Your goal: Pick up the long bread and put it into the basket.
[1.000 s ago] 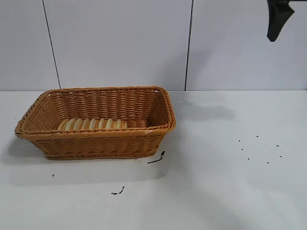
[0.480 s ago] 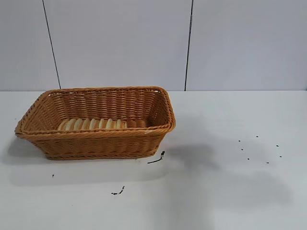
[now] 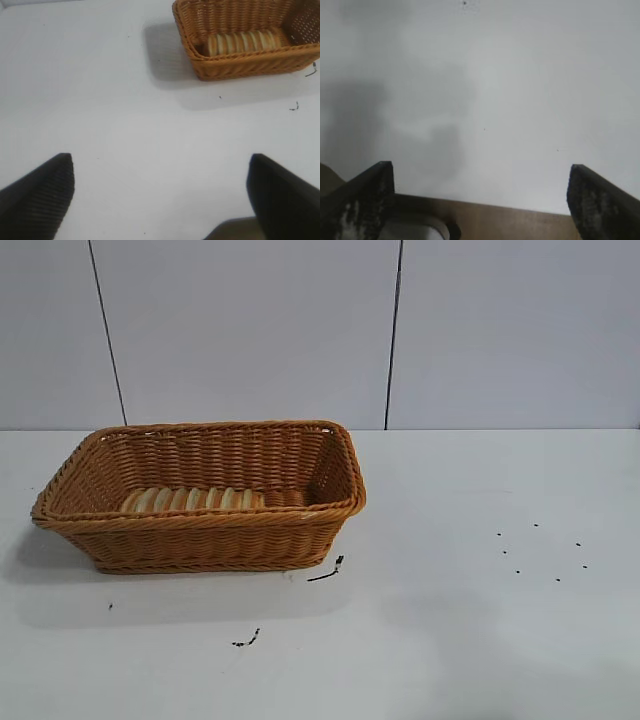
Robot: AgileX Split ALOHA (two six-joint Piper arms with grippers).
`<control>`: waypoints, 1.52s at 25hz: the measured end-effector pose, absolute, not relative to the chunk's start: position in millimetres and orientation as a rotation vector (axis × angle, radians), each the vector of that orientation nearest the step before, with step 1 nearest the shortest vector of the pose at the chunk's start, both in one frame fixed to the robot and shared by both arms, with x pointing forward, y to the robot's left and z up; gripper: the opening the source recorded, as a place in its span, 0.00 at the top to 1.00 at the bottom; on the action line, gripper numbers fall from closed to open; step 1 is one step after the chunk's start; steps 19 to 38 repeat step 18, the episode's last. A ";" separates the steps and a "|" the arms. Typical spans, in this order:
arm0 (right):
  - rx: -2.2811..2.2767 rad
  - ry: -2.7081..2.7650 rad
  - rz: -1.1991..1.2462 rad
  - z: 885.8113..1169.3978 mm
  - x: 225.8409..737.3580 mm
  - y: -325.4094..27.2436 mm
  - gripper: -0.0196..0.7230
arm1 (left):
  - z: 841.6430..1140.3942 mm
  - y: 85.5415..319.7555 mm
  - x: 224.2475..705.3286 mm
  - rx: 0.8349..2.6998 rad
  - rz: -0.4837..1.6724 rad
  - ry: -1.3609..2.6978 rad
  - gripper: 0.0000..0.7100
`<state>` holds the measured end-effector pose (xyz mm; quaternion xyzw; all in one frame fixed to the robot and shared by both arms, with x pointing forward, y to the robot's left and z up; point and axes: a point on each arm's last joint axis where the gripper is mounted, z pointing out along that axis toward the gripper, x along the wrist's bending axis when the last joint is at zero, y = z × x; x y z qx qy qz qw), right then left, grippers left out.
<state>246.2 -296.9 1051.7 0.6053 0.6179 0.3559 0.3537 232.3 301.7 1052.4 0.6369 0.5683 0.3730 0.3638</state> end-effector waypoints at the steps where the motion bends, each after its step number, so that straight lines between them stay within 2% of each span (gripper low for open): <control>1: 1.548 1.580 0.936 1051.9 242.4 -297.0 0.11 | 1052.4 301.7 232.3 1.639 0.960 1.462 0.02; 38: 1.525 1.541 0.965 1051.6 235.5 -297.2 0.11 | 1052.4 301.7 232.3 1.639 0.960 1.462 0.02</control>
